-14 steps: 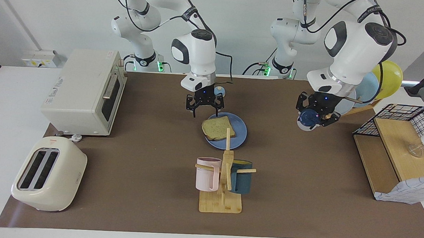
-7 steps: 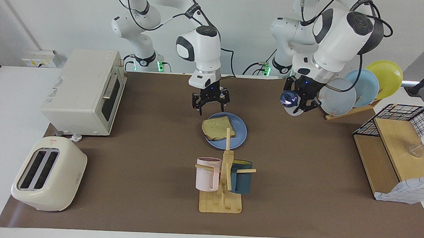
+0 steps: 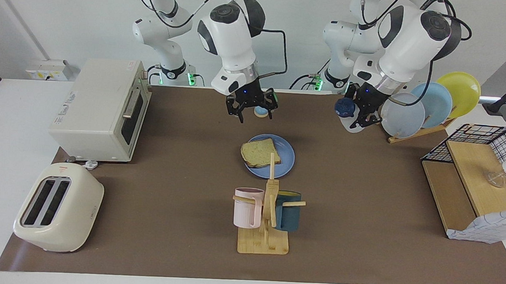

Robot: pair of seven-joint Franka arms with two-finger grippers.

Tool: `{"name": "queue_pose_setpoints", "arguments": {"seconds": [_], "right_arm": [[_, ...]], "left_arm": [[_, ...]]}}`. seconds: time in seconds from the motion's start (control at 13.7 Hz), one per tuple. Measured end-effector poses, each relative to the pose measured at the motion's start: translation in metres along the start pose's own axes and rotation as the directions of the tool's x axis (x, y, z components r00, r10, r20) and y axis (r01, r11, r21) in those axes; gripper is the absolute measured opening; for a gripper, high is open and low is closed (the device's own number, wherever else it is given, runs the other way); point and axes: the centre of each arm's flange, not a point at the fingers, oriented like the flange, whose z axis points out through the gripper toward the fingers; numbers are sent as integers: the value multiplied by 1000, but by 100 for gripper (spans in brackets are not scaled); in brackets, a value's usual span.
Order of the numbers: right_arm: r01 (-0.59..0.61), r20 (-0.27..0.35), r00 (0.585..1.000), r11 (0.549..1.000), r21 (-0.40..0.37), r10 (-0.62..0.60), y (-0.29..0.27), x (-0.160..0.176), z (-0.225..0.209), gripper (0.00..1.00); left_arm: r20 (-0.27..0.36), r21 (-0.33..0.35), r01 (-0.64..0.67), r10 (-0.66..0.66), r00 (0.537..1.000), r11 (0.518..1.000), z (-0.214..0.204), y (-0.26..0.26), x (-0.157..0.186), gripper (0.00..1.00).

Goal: Put bread on plate and add seasoning

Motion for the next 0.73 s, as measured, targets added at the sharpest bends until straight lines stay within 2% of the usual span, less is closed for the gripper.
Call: {"name": "queue_pose_setpoints", "arguments": {"seconds": [0.22,0.29,0.37,0.44,0.51,0.73], "right_arm": [[-90,41,996,980,178,84,-22,1,-52,98],[-122,48,992,966,227,114,-26,3,-67,96],[-145,50,989,954,263,136,-31,4,-82,88],[-152,47,988,947,284,145,-36,4,-92,88],[-152,40,988,943,296,146,-41,3,-100,79],[-140,19,990,937,320,141,-51,5,-113,70]], "left_arm": [[7,-20,-46,46,999,999,-2,0,-9,48],[10,-28,-56,57,998,998,-1,1,-9,48],[14,-38,-65,66,998,997,0,3,-8,48],[17,-46,-73,74,997,996,1,5,-7,48],[18,-51,-82,83,996,995,2,7,-4,48],[24,-66,-109,111,994,992,4,17,6,48]]}}
